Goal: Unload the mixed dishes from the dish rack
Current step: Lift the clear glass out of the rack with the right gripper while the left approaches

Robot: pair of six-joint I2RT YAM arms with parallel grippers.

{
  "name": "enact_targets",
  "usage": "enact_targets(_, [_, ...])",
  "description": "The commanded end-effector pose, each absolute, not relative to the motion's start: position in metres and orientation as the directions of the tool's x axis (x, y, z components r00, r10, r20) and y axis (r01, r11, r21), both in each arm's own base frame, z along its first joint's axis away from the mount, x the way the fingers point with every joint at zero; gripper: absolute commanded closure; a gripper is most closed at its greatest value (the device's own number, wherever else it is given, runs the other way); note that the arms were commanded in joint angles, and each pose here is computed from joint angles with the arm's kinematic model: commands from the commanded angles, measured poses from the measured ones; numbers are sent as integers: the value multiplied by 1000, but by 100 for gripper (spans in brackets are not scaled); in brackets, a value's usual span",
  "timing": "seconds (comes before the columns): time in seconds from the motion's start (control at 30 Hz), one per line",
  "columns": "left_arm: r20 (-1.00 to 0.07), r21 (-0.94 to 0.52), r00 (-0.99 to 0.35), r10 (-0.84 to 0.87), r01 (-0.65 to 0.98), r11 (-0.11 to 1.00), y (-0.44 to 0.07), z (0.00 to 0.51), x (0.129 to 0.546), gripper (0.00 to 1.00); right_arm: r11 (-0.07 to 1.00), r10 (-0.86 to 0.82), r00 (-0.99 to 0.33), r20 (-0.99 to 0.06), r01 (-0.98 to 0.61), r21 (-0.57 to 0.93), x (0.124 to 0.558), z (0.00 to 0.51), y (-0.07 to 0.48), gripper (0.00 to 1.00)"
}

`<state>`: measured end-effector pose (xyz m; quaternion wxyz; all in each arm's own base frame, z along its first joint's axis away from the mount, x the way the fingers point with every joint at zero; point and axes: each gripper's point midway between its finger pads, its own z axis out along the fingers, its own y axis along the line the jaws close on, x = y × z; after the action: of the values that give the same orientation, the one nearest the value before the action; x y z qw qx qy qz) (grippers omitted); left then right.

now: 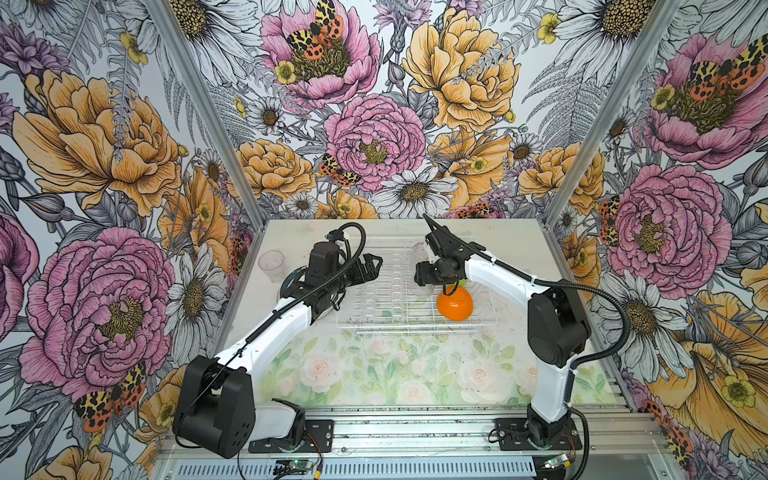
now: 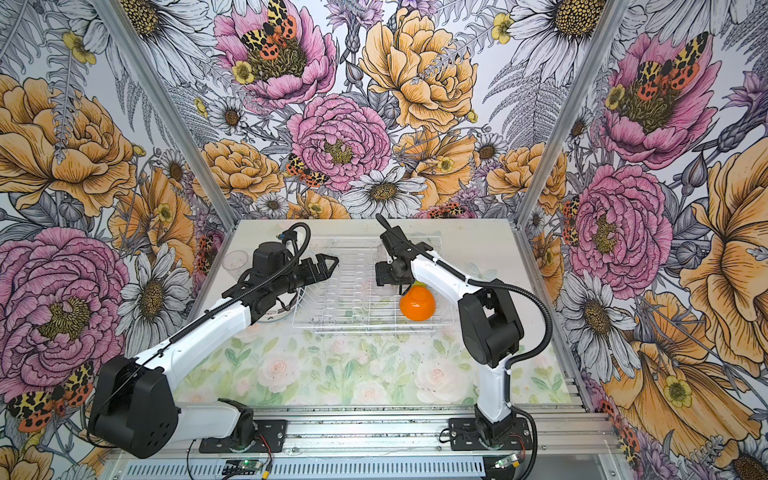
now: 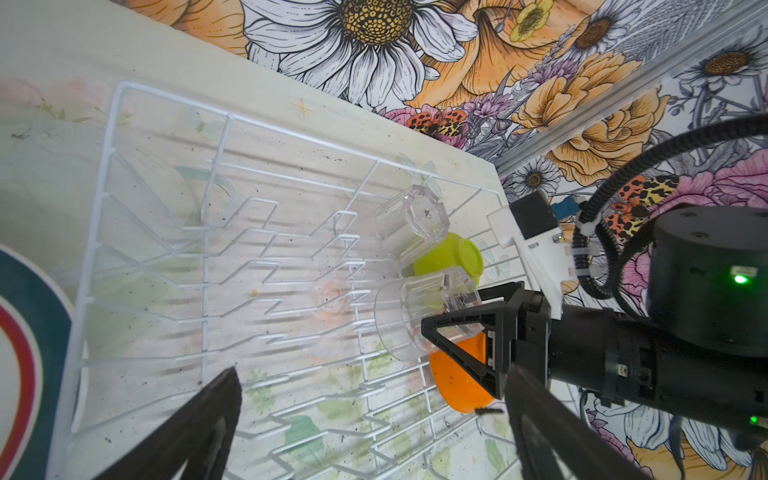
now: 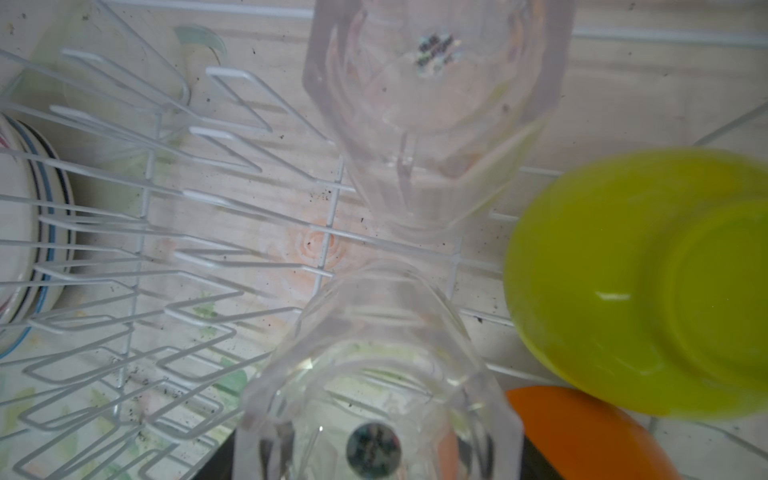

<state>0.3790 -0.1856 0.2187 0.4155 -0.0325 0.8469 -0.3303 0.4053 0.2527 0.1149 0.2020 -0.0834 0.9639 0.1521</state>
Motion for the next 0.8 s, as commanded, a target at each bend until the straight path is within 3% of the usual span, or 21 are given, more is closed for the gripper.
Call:
enact_targets(0.0, [-710, -604, -633, -308, 323, 729, -201, 227, 374, 1, 885, -44, -876, -481, -257, 387, 403, 172, 266, 54])
enact_targets(0.23, [-757, -599, -578, -304, 428, 677, -211, 240, 358, 4, 799, 38, -866, -499, -274, 536, 398, 215, 271, 57])
enact_targets(0.77, [-806, -586, -504, -309, 607, 537, -247, 257, 332, 14, 608, 121, -841, -527, -357, 709, 375, 283, 285, 58])
